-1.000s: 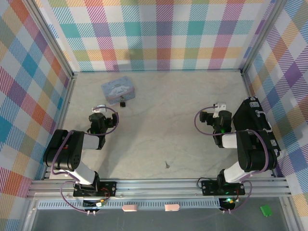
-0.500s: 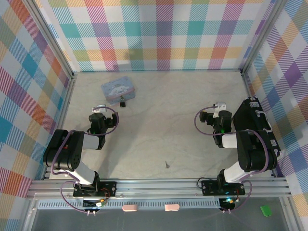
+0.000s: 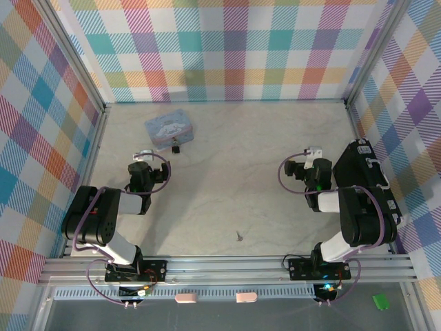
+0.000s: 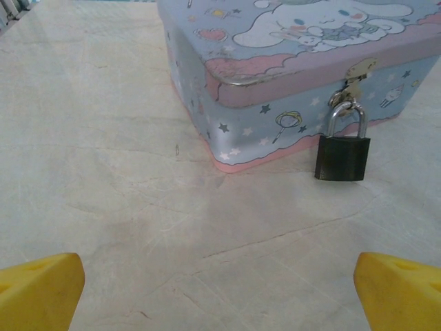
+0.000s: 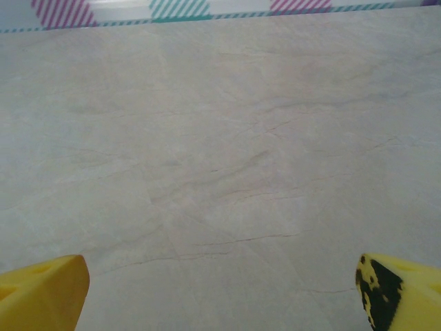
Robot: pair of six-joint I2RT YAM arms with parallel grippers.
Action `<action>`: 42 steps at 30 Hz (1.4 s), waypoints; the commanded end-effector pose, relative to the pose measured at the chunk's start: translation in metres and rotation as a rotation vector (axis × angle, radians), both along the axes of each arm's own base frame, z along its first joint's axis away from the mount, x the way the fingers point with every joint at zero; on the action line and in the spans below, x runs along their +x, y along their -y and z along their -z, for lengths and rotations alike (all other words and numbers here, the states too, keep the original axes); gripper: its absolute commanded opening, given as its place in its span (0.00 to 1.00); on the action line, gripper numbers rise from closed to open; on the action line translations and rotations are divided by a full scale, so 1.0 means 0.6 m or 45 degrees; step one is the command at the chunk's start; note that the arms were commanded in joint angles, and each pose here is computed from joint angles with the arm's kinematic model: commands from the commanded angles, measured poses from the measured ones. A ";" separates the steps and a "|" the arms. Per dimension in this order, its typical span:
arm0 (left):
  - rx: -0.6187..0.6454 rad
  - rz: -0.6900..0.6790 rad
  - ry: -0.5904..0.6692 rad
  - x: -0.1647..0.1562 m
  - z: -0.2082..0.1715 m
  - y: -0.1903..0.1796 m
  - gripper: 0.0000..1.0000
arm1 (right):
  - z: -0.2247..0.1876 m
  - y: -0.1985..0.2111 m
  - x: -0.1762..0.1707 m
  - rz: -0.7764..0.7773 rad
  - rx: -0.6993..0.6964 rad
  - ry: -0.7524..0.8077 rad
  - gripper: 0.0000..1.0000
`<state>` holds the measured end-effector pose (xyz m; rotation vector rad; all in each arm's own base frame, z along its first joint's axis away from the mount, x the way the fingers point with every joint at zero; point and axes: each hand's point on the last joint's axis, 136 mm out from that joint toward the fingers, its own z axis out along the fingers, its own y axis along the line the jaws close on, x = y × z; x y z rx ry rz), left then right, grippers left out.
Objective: Unlock a padlock with a key
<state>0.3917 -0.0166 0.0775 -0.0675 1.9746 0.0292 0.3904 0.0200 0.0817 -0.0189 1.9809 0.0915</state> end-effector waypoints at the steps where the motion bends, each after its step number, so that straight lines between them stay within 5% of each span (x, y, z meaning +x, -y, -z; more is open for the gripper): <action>1: 0.057 -0.004 0.117 -0.014 -0.050 0.008 1.00 | -0.042 -0.019 -0.001 -0.095 -0.004 0.080 0.99; 6: 0.055 0.020 0.148 -0.044 -0.126 0.025 1.00 | -0.096 -0.046 -0.024 -0.183 -0.022 0.091 0.99; 11: -0.123 -0.015 0.202 -0.084 -0.231 0.025 1.00 | -0.211 -0.106 -0.051 -0.387 0.225 0.172 0.99; 19: -0.439 -0.191 0.093 -0.154 -0.308 0.003 1.00 | -0.346 -0.121 -0.117 -0.345 0.614 0.077 0.99; 23: -0.490 -0.188 -0.032 -0.185 -0.299 0.009 1.00 | -0.336 -0.097 -0.146 -0.139 0.793 -0.055 0.99; 26: -0.554 -0.294 -0.092 -0.214 -0.285 -0.007 1.00 | -0.346 -0.125 -0.175 -0.295 0.825 -0.057 0.99; 30: -0.637 -0.165 -0.175 -0.231 -0.249 0.028 1.00 | -0.330 -0.156 -0.205 -0.397 0.857 -0.273 0.99; 35: -0.718 -0.034 -0.354 -0.253 -0.177 0.072 1.00 | -0.270 -0.184 -0.245 -0.358 0.777 -0.528 0.99; 42: -0.724 -0.008 -0.345 -0.291 -0.118 0.078 1.00 | -0.173 -0.247 -0.308 -0.345 0.639 -0.823 0.97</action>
